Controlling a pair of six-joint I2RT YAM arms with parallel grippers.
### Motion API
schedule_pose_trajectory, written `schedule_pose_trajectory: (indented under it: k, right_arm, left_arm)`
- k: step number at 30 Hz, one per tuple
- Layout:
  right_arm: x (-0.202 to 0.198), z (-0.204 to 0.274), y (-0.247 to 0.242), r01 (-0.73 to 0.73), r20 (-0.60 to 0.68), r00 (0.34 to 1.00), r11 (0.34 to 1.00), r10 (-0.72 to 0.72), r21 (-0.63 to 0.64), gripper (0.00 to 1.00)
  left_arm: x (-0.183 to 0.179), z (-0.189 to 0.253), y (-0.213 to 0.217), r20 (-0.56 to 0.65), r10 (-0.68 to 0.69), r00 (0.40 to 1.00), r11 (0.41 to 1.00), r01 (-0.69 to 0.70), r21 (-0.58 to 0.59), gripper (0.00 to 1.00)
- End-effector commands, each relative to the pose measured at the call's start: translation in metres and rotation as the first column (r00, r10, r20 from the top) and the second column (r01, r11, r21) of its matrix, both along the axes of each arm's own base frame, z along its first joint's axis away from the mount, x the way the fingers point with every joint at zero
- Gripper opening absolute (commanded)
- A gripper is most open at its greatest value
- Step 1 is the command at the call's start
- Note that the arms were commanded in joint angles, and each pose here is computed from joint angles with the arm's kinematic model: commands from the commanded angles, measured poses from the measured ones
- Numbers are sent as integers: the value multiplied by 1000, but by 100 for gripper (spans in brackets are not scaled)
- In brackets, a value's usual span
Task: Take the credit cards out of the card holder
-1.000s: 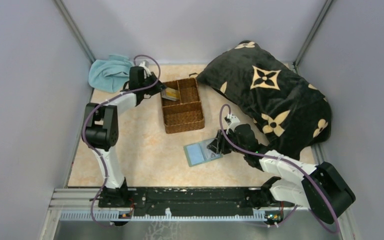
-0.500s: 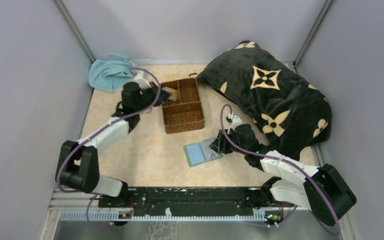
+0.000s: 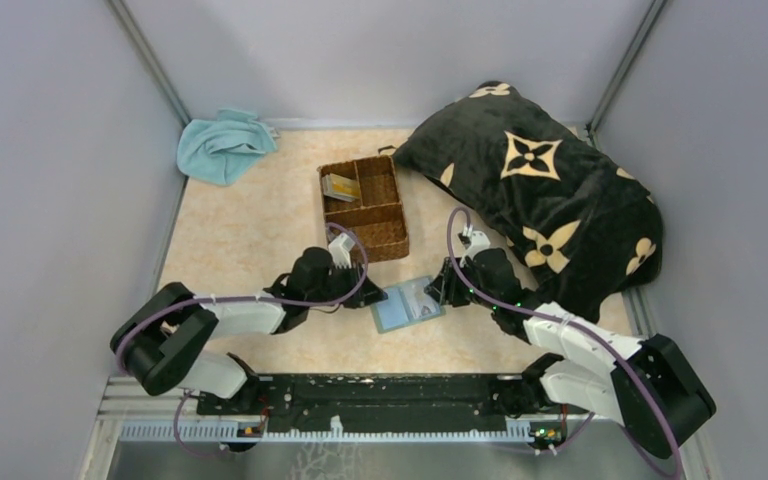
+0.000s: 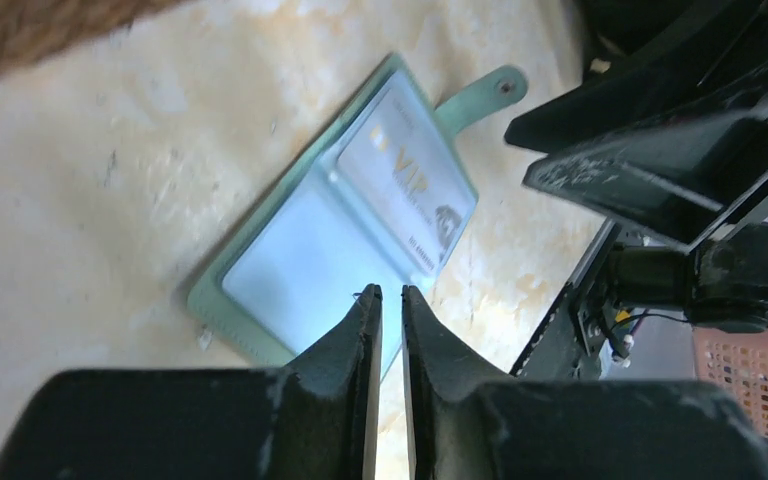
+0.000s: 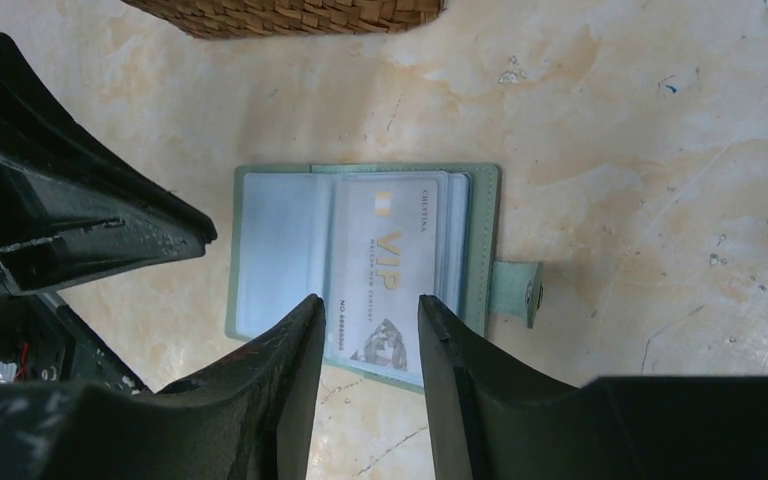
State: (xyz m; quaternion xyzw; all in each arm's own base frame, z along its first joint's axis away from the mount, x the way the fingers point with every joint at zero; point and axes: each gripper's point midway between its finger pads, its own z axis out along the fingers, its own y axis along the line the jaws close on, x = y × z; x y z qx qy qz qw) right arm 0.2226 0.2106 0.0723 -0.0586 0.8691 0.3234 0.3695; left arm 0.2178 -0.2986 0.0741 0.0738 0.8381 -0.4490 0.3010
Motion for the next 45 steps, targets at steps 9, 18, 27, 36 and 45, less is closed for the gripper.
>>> schedule_pose_trajectory:
  k: [9, 18, 27, 36, 45]
  right_arm:
    - [-13, -35, -21, 49, -32, 998, 997, -51, -57, 47]
    - [-40, -56, 16, -126, -94, 988, 990, 120, -66, 55]
    - [-56, -43, 58, -214, -96, 972, 977, 212, -8, 55]
    - [-28, -12, 51, -157, -16, 988, 976, 156, -150, 32]
    - [-15, 43, 64, -75, 214, 966, 951, 144, -299, 36]
  left_arm:
    - [-17, 1, 1, -19, 24, 1000, 992, -27, -122, 22]
    - [-14, 2, 7, -2, 47, 999, 996, -47, -78, 21]
    - [-11, 8, 19, 31, 84, 996, 996, -84, -10, 21]
    - [-20, -2, 26, 18, 95, 995, 995, -95, -18, 22]
    - [-11, 5, 23, 52, 67, 996, 996, -70, 50, 23]
